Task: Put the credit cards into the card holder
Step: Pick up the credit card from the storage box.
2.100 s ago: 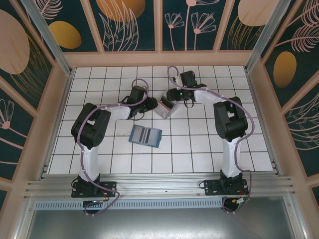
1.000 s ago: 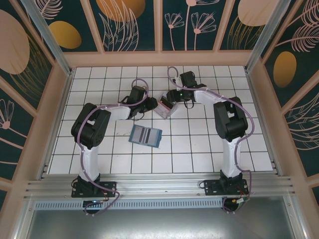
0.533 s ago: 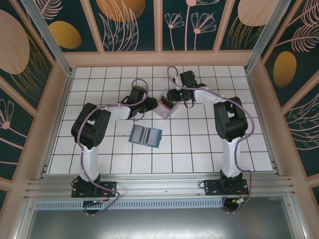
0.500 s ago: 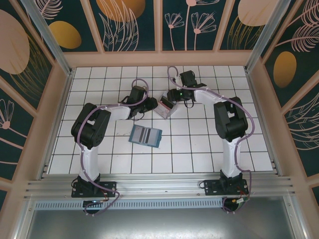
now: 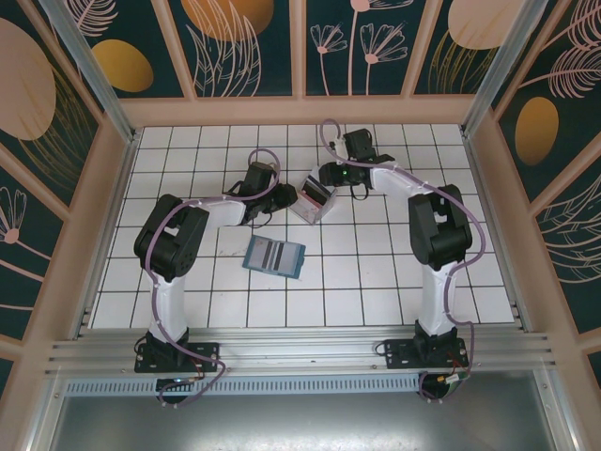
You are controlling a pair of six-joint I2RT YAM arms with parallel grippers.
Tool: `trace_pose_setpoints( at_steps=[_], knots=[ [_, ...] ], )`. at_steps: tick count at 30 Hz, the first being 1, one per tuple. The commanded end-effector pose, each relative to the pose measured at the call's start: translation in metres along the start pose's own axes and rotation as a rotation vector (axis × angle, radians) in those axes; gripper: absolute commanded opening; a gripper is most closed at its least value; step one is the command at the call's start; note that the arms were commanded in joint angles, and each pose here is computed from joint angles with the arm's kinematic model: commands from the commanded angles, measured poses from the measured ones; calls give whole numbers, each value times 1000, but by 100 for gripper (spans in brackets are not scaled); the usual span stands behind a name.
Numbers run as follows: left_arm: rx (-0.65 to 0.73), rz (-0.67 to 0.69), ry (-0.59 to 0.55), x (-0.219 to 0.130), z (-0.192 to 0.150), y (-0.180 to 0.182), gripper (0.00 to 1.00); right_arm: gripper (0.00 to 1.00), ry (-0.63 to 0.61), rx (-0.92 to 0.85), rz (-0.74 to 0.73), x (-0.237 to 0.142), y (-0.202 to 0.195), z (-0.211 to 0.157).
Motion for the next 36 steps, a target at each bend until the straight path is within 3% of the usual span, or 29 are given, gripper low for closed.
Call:
trace_pose_setpoints(
  at_steps=[1,6,14,36],
  knots=[
    [-27,64,85,1,-22,19,35,43,-32,-8,-16,-13,-2,12],
    [-29,69,89,1,-24,21,35,37,-28,-6,-2,-12,0,9],
    [-29,63,89,2,-24,20,35,7,-27,-24,-10,-15,1,10],
    [-36,61,96,2,-27,22,35,18,-9,-72,-47,-13,1,6]
  ],
)
Point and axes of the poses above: each hand's point on the last joint's axis, 136 mm out from that joint toward the fingers, its own x axis out along the fingers, its own y axis along the line the jaws close on, z = x × y, the point moved 1 cm from there along -x, back along the fingers, and after that the axes turned 2 degrees about -x, right-handed, at the moved point
